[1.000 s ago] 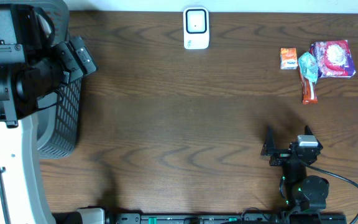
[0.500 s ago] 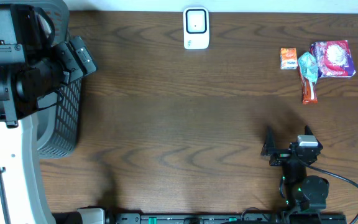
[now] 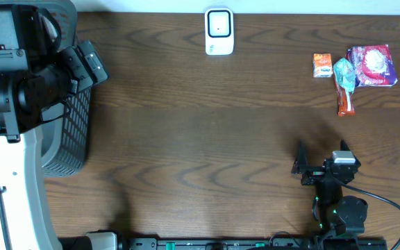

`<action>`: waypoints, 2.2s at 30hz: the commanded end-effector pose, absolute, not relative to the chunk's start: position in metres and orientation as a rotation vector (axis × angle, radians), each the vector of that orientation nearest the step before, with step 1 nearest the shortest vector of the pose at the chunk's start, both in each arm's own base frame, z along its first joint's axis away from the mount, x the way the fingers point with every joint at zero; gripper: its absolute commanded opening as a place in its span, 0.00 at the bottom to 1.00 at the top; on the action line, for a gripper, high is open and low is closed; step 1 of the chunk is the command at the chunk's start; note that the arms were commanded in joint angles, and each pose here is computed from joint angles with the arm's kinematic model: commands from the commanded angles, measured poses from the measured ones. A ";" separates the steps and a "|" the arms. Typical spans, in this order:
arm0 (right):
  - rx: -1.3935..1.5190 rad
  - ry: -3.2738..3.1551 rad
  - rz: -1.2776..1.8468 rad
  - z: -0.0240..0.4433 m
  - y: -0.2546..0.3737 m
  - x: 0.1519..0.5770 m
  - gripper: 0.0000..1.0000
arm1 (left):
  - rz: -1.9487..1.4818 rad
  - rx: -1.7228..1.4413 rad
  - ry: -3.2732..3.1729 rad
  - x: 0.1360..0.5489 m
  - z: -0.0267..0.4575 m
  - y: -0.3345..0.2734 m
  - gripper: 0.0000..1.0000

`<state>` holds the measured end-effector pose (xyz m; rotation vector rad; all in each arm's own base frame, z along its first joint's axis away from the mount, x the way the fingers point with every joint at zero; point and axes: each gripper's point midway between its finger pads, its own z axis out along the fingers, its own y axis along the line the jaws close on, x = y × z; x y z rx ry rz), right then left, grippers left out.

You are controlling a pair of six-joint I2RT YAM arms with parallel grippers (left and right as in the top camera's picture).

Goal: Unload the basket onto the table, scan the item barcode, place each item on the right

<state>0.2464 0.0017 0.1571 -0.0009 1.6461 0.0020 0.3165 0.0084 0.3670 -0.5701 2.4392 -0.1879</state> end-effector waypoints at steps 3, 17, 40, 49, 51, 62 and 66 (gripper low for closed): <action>-0.015 1.646 -0.006 0.157 0.002 0.246 0.99 | -0.168 -0.564 2.450 0.318 0.364 0.011 0.98; -0.015 1.646 -0.007 0.156 0.002 0.246 0.99 | -0.132 -0.588 2.537 0.270 0.340 0.011 0.98; -0.015 1.646 -0.007 0.157 0.002 0.246 0.99 | -0.388 0.191 1.959 0.233 0.282 -0.064 0.98; -0.015 1.646 -0.007 0.157 0.002 0.246 0.99 | -0.387 0.193 1.948 0.205 0.270 -0.063 0.98; -0.015 1.646 -0.006 0.157 0.002 0.246 0.99 | -0.388 0.192 1.953 0.205 0.265 -0.063 0.98; -0.015 1.646 -0.007 0.157 0.002 0.246 0.99 | -0.316 0.254 1.891 0.195 0.244 -0.060 0.98; -0.015 1.646 -0.007 0.157 0.002 0.246 0.99 | -0.309 0.258 1.837 0.198 0.236 -0.060 0.98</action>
